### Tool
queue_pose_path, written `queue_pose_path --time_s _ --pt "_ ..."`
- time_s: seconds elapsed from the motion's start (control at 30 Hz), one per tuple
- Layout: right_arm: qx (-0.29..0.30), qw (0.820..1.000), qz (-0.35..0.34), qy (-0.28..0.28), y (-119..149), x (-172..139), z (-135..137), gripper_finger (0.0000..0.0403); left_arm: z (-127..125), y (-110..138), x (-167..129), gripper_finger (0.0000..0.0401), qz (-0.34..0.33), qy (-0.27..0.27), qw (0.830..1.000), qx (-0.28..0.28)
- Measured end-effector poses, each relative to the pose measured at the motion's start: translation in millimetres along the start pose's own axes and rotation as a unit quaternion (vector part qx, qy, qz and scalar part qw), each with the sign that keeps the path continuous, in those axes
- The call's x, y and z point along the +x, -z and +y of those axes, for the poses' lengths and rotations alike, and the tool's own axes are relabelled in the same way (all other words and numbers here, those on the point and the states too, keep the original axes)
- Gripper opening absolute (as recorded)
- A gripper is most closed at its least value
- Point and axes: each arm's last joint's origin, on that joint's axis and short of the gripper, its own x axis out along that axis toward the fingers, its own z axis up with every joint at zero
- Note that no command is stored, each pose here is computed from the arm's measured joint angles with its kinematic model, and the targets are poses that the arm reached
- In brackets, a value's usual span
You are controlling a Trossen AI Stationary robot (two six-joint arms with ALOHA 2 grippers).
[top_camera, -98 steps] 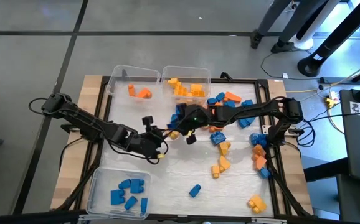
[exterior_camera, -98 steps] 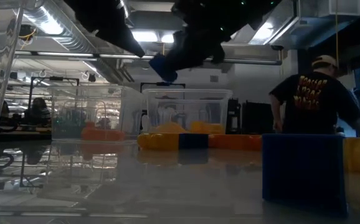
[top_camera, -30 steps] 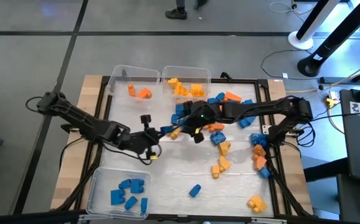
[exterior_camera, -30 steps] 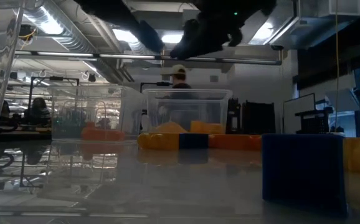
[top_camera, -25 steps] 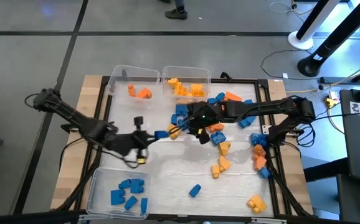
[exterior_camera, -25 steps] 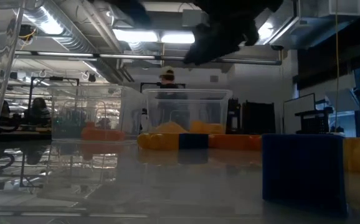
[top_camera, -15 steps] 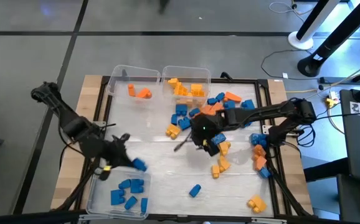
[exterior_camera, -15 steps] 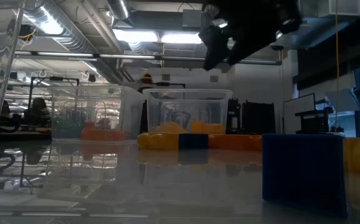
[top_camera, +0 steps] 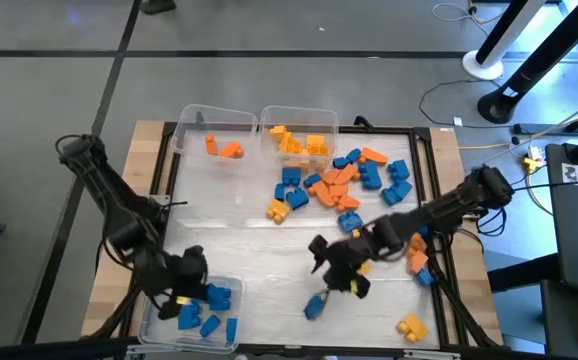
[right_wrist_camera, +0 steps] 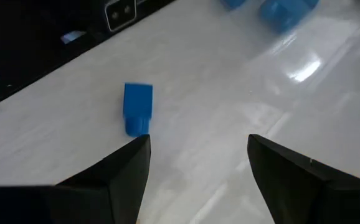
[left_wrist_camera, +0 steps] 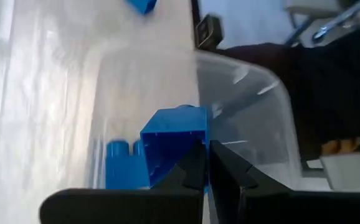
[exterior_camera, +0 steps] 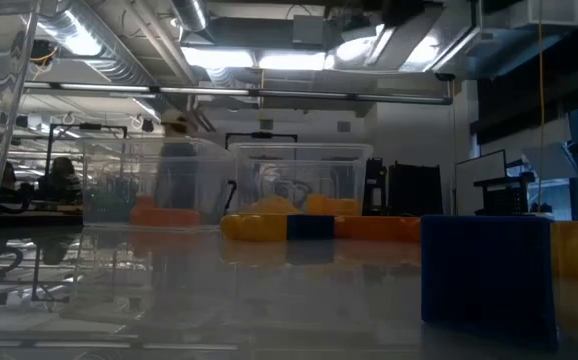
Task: Sort blocks
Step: Put the blue game piece into the bottom transparent bin
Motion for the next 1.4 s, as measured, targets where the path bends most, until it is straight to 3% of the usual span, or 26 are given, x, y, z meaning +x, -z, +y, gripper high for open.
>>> queue_pose_path --time_s 0.17,0.33,0.57,0.77,0.93,1.4 --pt "-0.03 0.999 -0.009 0.04 -15 2 19 0.0269 -2 7 22 0.0017 0.028 -0.027 0.998 -0.048" --pt "-0.033 0.998 -0.02 0.053 -21 3 26 0.0269 -2 10 31 0.0062 0.04 -0.038 0.995 -0.084" --pt "-0.024 0.999 0.011 0.037 -13 39 28 0.0269 -3 9 31 0.0112 0.039 -0.03 0.993 -0.103" --pt "-0.025 0.998 0.054 0.012 1 78 33 0.0269 -4 8 31 0.0112 0.041 -0.027 0.994 -0.102" --pt "-0.023 0.998 0.051 -0.039 9 101 38 0.0269 -4 8 31 0.0109 0.04 -0.027 0.993 -0.104" --pt "-0.009 0.997 0.04 -0.064 17 127 41 0.0269 -4 8 30 0.0106 0.04 -0.026 0.993 -0.105"
